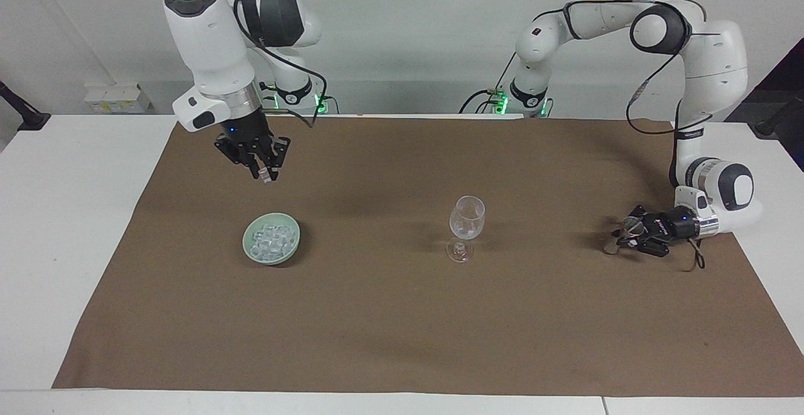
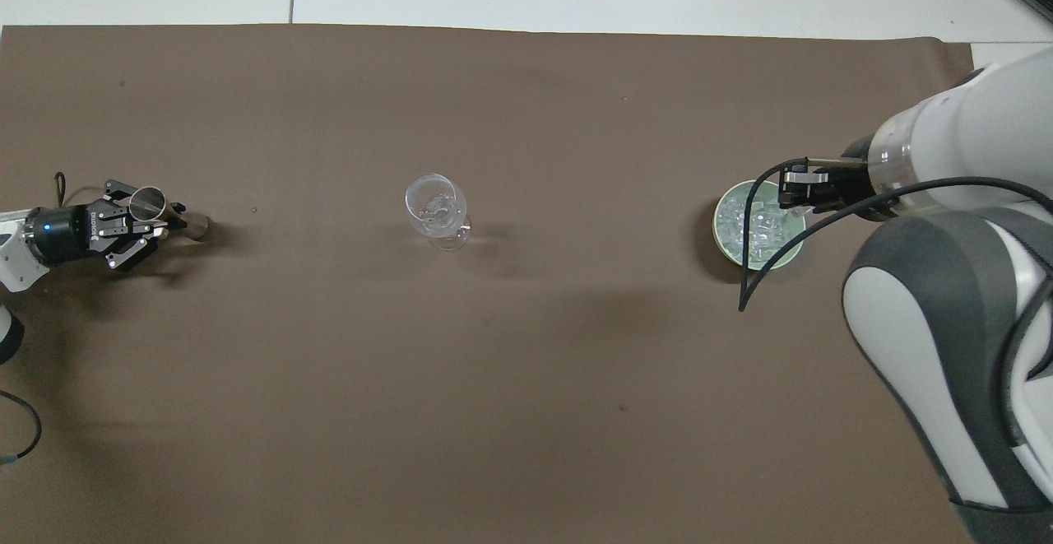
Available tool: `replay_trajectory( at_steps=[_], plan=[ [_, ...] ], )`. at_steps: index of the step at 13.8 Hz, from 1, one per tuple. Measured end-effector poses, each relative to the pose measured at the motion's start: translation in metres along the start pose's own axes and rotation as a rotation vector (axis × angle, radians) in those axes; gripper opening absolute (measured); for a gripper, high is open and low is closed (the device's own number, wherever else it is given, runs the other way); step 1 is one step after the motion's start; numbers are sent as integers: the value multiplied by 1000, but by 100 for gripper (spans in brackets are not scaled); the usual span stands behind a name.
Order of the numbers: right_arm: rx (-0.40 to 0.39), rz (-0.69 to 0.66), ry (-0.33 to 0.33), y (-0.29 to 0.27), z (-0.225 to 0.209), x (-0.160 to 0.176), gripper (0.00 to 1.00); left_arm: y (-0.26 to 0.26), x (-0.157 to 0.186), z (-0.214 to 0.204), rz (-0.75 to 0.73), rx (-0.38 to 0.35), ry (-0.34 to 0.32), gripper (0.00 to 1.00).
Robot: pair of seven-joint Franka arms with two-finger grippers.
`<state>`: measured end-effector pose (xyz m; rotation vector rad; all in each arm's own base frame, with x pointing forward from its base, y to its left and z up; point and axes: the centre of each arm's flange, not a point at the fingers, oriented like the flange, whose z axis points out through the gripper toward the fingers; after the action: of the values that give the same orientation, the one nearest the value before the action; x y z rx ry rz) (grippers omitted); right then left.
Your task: Pour wine and add ice with both arms
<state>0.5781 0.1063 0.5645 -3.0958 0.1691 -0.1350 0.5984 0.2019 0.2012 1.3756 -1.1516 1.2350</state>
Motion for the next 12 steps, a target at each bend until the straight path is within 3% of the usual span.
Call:
replay_trajectory(
  at_steps=[3, 7, 9, 12],
  plan=[
    [45, 38, 27, -55, -19, 0, 33, 3, -6, 0, -12, 0, 1, 21],
    [144, 99, -13, -117, -24, -6, 33, 4, -9, -3, -16, 3, -2, 21],
    [185, 152, -21, -150, -27, -6, 33, 3, -8, -5, -15, 5, -3, 26],
    [238, 187, -24, -201, -18, -8, 33, 3, -7, -11, -11, 9, -8, 57]
  ],
)
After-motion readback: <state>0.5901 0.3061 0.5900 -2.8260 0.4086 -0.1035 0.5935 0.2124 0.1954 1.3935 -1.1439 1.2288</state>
